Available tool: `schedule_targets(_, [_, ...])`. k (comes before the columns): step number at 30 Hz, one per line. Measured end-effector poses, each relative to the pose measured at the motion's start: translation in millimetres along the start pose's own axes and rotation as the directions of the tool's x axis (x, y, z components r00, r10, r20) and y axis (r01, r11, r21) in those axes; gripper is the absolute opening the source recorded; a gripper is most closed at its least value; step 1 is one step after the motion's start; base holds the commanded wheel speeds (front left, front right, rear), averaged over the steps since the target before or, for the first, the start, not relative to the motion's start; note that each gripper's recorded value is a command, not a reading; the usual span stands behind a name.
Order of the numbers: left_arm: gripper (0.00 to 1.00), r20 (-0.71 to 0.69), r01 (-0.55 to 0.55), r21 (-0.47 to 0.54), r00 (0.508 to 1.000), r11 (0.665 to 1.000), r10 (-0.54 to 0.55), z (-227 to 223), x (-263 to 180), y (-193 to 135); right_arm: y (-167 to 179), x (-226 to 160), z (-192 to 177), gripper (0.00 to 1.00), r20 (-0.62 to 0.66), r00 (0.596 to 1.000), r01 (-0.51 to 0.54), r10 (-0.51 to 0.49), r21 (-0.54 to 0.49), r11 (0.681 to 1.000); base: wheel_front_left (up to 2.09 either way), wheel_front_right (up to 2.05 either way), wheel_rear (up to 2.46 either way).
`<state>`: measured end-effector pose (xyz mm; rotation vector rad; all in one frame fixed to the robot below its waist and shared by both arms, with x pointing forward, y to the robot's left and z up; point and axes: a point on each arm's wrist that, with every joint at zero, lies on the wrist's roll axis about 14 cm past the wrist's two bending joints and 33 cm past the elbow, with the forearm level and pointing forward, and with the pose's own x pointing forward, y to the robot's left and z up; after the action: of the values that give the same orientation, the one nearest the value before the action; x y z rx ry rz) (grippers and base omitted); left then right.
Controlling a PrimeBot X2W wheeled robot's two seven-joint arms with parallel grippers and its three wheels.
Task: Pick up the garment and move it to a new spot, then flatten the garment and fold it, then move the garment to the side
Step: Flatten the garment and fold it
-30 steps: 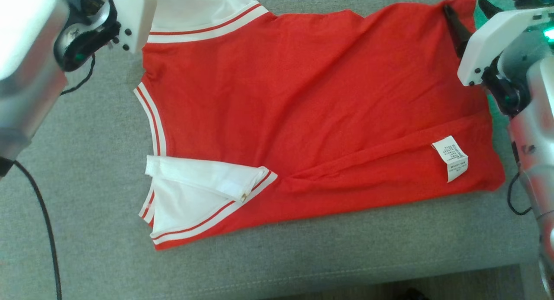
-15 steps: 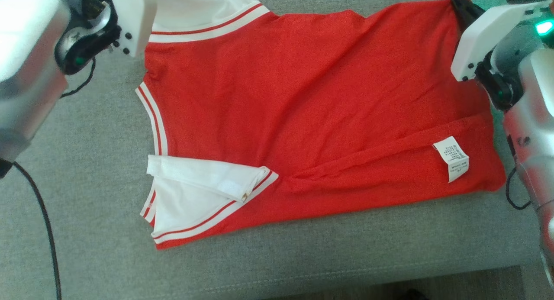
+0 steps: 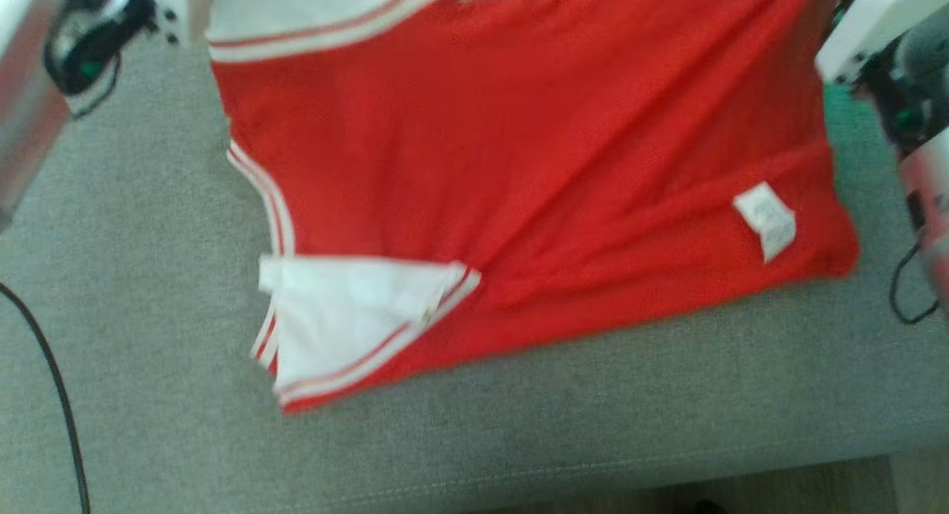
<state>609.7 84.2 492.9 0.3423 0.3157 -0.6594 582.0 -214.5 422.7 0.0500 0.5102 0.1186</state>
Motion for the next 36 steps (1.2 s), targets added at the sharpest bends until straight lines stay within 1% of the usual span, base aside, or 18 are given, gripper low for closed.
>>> schedule_targets(5, [0.0, 0.149, -0.067, 0.004, 0.987, 0.998, 0.066, 39, -8, 24, -15, -3, 32, 0.0, 0.085, 0.996, 0.018, -0.023, 0.057, 0.998, 0.0, 0.0, 0.0])
schedule_targets(8, [0.0, 0.153, -0.071, -0.042, 0.985, 0.997, 0.076, 40, -12, 23, -15, -5, 36, 0.0, 0.096, 0.995, 0.012, -0.019, 0.072, 0.997, 0.0, 0.0, 0.0])
schedule_targets(11, [0.0, 0.137, -0.056, -0.1, 0.988, 0.993, 0.07, 31, -16, 16, -11, -7, 36, 0.0, 0.098, 0.995, -0.003, -0.005, 0.075, 0.997, 0.0, 0.0, 0.0])
schedule_targets(17, [0.0, 0.103, -0.016, -0.205, 0.994, 0.979, 0.038, 6, -32, -5, -8, -14, 13, 0.0, 0.062, 0.998, -0.02, 0.014, 0.101, 0.995, 0.0, 0.0, 0.0])
schedule_targets(19, [0.0, 0.102, 0.005, -0.23, 0.995, 0.973, 0.019, -2, -44, -14, -6, -19, 3, 0.0, 0.052, 0.998, -0.031, 0.025, 0.109, 0.994, 0.0, 0.0, 0.0])
schedule_targets(23, [0.0, 0.091, 0.004, -0.278, 0.996, 0.961, 0.022, -19, -65, -27, -4, -25, -8, 0.0, 0.043, 0.998, -0.044, 0.039, 0.117, 0.992, 0.0, 0.0, 0.0])
schedule_targets(28, [0.0, 0.057, -0.002, -0.333, 0.998, 0.943, 0.022, -44, -96, -51, -5, -36, -26, 0.0, 0.02, 0.999, -0.048, 0.046, 0.134, 0.99, 0.0, 0.0, 0.0])
schedule_targets(32, [0.0, 0.044, -0.005, -0.372, 0.999, 0.928, 0.023, -54, -119, -68, -9, -44, -37, 0.0, 0.003, 0.999, -0.041, 0.041, 0.146, 0.988, 0.0, 0.0, 0.0])
schedule_targets(36, [0.0, 0.045, -0.023, -0.386, 0.998, 0.922, 0.044, -54, -137, -76, -7, -52, -48, 0.0, -0.018, 0.999, -0.044, 0.048, 0.163, 0.986, 0.0, 0.0, 0.0])
